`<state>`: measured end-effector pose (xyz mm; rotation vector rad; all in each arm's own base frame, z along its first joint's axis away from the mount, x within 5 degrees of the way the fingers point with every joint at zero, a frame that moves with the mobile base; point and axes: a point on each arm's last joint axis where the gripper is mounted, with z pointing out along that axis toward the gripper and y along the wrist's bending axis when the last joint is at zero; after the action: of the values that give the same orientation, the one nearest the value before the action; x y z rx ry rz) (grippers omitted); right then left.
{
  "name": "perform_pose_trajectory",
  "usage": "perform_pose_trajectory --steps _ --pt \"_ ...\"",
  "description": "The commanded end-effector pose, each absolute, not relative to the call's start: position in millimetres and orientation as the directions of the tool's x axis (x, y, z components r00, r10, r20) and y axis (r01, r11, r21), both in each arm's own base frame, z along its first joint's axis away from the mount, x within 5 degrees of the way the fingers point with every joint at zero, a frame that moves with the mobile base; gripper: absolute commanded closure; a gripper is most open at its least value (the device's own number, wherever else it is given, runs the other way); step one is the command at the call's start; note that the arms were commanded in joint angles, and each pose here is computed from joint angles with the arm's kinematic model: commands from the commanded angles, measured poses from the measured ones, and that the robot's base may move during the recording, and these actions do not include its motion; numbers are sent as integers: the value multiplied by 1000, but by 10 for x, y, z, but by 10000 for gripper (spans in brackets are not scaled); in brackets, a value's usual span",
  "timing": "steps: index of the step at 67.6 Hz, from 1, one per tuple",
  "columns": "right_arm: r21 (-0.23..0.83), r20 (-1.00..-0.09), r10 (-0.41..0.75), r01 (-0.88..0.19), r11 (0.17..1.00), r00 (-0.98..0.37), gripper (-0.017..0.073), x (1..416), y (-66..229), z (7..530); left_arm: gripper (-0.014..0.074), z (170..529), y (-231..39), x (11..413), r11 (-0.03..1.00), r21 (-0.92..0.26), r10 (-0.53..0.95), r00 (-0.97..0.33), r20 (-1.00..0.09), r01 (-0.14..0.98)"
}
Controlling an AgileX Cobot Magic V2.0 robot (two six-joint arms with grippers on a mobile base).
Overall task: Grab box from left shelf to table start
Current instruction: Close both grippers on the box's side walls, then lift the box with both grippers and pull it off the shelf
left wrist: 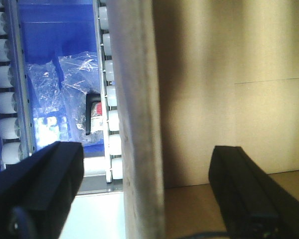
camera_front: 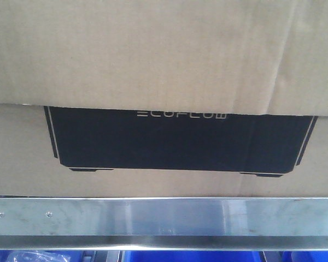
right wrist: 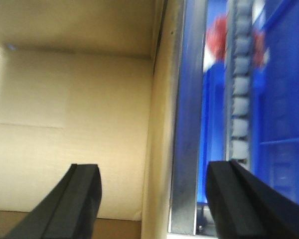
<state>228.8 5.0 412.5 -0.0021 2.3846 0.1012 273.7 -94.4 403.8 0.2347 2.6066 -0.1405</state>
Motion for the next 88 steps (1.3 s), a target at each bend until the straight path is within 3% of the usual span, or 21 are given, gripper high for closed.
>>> perform_pose_trajectory --steps 1,22,28,34,43,45,47,51,64,88 --pt "59 -742 21 -34 998 -670 15 2413 36 4215 169 4209 -904 2599 980 -62 129 -837 -531 190" --pt "64 -662 22 -27 998 -750 20 2727 32 3928 169 4177 -917 2635 980 -60 130 -841 -525 189" --pt "64 -661 22 -27 998 -750 41 2749 32 3913 205 4157 -924 2655 980 -59 132 -845 -519 189" --pt "63 -664 22 -26 998 -747 158 2753 31 3916 316 4136 -932 2675 980 -58 133 -848 -513 189" --pt "60 -661 20 -26 998 -750 498 2750 28 3913 616 4133 -935 2684 980 -59 132 -847 -515 189" --pt "60 -661 20 -26 998 -750 525 2750 28 3913 666 4133 -935 2684 980 -59 132 -847 -515 189" --pt "60 -662 20 -26 998 -749 496 2751 28 3914 710 4133 -935 2684 980 -59 132 -847 -515 189" --pt "57 -664 19 -26 998 -748 494 2752 26 3915 671 4133 -935 2684 980 -59 132 -847 -515 189" --pt "56 -676 18 -28 998 -737 501 2713 27 3992 689 4182 -923 2635 980 -62 129 -839 -529 190" --pt "91 -796 41 -53 994 -603 501 2226 70 4451 685 4710 -899 2051 961 -104 98 -670 -735 255"
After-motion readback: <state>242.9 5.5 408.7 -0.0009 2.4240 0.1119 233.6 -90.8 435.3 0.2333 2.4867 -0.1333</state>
